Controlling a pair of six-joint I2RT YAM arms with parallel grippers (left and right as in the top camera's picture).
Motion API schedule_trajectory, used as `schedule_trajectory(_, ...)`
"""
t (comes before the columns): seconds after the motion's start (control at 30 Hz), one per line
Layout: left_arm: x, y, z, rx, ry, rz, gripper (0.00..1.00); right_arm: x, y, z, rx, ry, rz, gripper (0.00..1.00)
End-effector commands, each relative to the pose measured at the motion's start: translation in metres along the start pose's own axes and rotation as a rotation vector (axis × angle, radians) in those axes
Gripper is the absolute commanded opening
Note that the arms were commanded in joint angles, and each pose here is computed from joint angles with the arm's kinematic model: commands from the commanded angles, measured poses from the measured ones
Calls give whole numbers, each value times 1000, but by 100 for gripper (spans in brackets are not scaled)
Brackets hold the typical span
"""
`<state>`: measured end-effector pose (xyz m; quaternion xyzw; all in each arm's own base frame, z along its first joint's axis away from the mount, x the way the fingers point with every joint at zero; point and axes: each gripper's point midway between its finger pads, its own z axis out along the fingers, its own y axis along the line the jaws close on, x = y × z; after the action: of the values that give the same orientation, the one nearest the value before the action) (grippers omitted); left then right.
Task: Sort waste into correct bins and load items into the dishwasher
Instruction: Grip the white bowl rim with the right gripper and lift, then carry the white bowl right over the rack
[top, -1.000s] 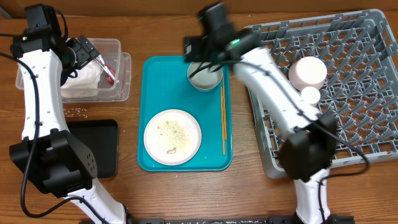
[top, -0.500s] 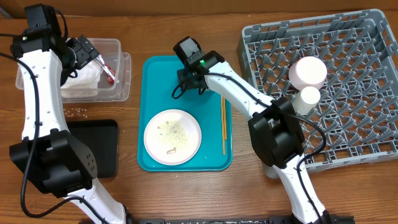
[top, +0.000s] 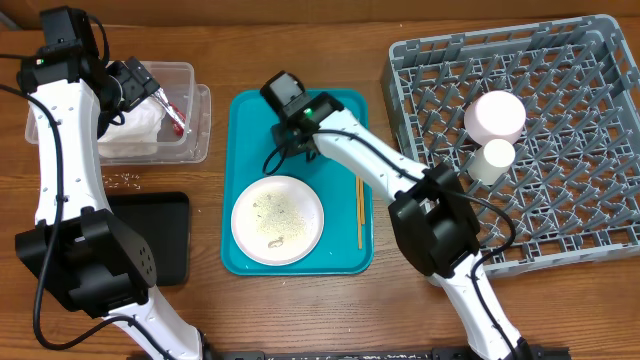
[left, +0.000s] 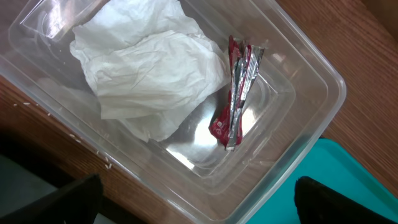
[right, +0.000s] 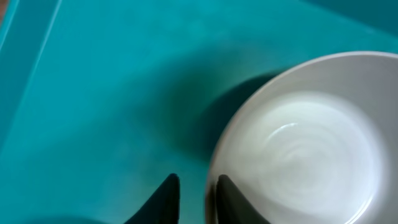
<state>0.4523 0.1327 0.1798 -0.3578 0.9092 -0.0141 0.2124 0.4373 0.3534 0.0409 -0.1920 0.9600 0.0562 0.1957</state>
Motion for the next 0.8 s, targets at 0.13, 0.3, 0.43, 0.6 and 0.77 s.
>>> schedule_trajectory(0.13,-10,-5,-23,29,-53,-9,100,-10,2,-13,0,-37,-1,4)
schedule_trajectory(0.3,-10,-5,-23,29,-53,-9,100,-38,-5,-55,42,-103,21,4)
schedule_trajectory(0.43,-10,-5,-23,29,-53,-9,100,-67,-26,-119,84,-183,54,4)
schedule_trajectory(0.6,-10,-5,-23,30,-53,-9,100,-87,-79,-210,99,-271,183,4)
schedule_trajectory(0.77,-10,-5,-23,29,-53,-9,100,-70,-152,-273,50,-263,363,4)
